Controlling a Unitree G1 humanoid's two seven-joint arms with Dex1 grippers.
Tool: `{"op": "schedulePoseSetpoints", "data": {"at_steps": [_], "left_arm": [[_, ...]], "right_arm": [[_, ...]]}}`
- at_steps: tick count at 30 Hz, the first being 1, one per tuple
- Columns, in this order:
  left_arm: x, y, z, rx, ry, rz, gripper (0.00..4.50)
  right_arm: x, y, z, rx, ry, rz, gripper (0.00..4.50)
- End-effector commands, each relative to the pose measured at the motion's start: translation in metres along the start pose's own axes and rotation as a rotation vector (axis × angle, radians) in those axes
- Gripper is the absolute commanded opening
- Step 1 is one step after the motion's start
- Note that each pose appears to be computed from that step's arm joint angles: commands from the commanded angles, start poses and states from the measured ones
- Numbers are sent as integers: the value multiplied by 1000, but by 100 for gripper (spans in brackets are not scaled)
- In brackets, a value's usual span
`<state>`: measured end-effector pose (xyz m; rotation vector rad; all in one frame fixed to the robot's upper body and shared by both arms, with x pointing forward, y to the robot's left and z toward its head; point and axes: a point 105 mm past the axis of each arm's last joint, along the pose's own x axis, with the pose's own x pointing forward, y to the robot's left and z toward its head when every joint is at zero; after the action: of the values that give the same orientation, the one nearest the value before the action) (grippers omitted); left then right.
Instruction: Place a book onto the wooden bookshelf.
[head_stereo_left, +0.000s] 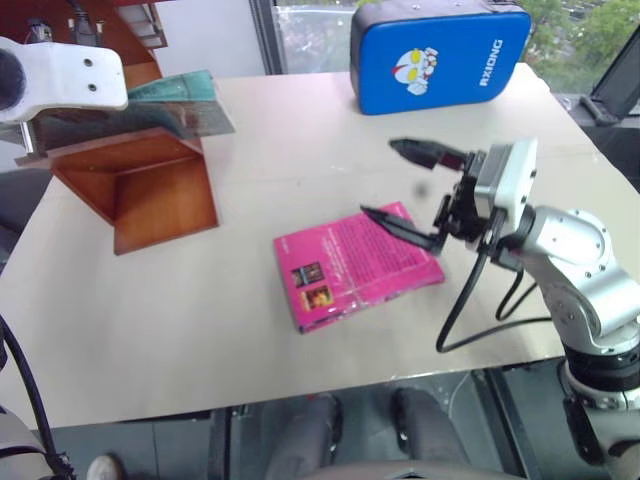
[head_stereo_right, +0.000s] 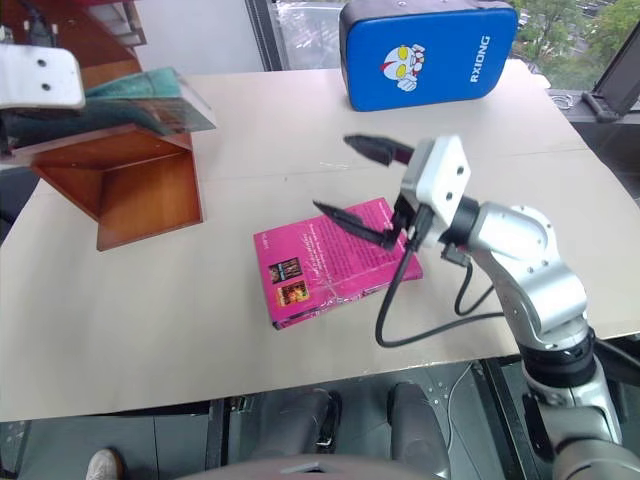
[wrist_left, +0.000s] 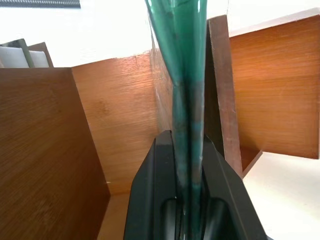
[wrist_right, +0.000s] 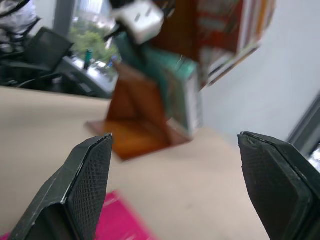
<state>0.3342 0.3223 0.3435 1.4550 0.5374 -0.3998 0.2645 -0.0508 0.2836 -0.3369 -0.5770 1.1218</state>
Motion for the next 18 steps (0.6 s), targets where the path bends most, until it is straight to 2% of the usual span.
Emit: {"op": "schedulePoseSetpoints", "data": {"at_steps": [1,2,4,6,7,11,15,18], "left_arm": [[-10,-6,-8,-60,17,-21,1],[-10,-8,-8,-70,17,-24,1],[-12,-11,-9,-101,15,-23,82],[-14,-14,-5,-131,-22,-15,141],[-15,-14,-1,-144,-52,-6,200],[-31,-16,12,-171,-165,36,381],[-53,-16,27,-164,-327,116,381],[-75,-30,61,-236,-588,74,381]], "right_arm": [[3,-6,6,-10,-19,-27,408],[3,-6,6,-9,-17,-26,408],[1,-7,3,-1,-9,-22,408],[0,-9,-1,8,0,-12,408],[0,-9,-2,15,2,-6,408],[-3,-10,-4,43,11,14,408],[-9,-11,-7,77,27,48,408],[-13,-12,-5,101,36,69,408]]}}
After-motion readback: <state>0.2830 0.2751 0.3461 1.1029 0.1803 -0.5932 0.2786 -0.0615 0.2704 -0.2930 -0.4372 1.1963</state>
